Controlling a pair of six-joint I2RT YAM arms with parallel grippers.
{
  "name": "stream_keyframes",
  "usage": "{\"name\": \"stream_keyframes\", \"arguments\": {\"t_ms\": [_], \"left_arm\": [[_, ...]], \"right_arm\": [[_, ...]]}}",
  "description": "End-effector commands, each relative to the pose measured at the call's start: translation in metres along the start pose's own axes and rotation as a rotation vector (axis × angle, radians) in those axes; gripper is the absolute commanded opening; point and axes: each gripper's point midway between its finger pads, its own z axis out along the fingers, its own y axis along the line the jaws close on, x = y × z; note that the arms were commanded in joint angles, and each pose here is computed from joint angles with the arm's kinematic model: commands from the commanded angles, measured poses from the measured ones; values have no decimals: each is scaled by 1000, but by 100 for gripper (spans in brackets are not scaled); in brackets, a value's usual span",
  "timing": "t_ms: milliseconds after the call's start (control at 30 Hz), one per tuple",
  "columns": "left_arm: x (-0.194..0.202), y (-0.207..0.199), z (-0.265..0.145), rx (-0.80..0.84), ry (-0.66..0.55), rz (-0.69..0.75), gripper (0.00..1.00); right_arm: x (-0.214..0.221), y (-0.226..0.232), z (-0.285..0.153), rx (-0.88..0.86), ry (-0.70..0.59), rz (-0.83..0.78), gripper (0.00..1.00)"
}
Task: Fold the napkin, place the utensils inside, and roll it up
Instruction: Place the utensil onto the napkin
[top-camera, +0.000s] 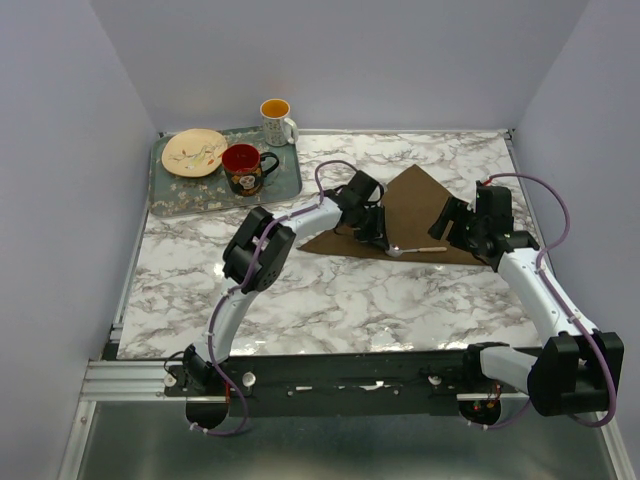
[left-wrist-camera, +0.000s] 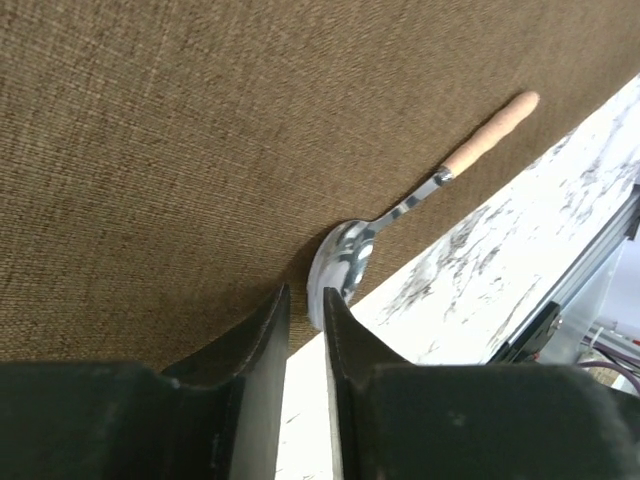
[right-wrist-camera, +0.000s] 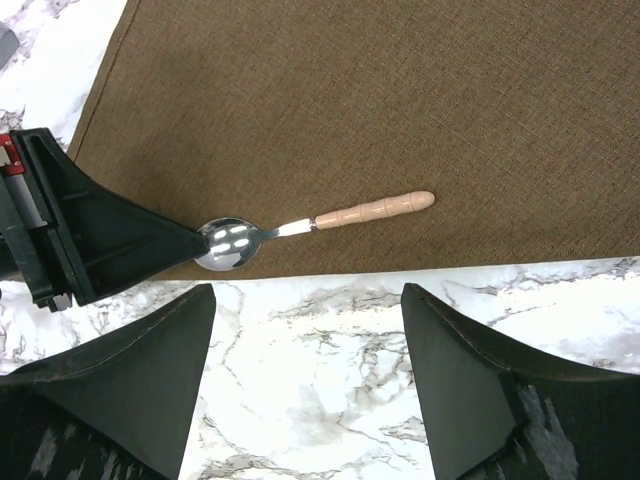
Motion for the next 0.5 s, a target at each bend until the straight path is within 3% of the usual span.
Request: {"name": "stream_keyframes", "arguments": {"t_ms": [0, 333, 467], "left_arm": [[2, 9, 6, -10, 22, 0, 25], [0, 9, 8, -5, 21, 4, 20], [-2, 6, 7, 0, 16, 4, 22]], "right_arm": [[0, -2, 0, -4, -6, -11, 83], [2, -3, 1, 0, -3, -11, 83], [3, -4, 2, 4, 2, -10, 83]]}}
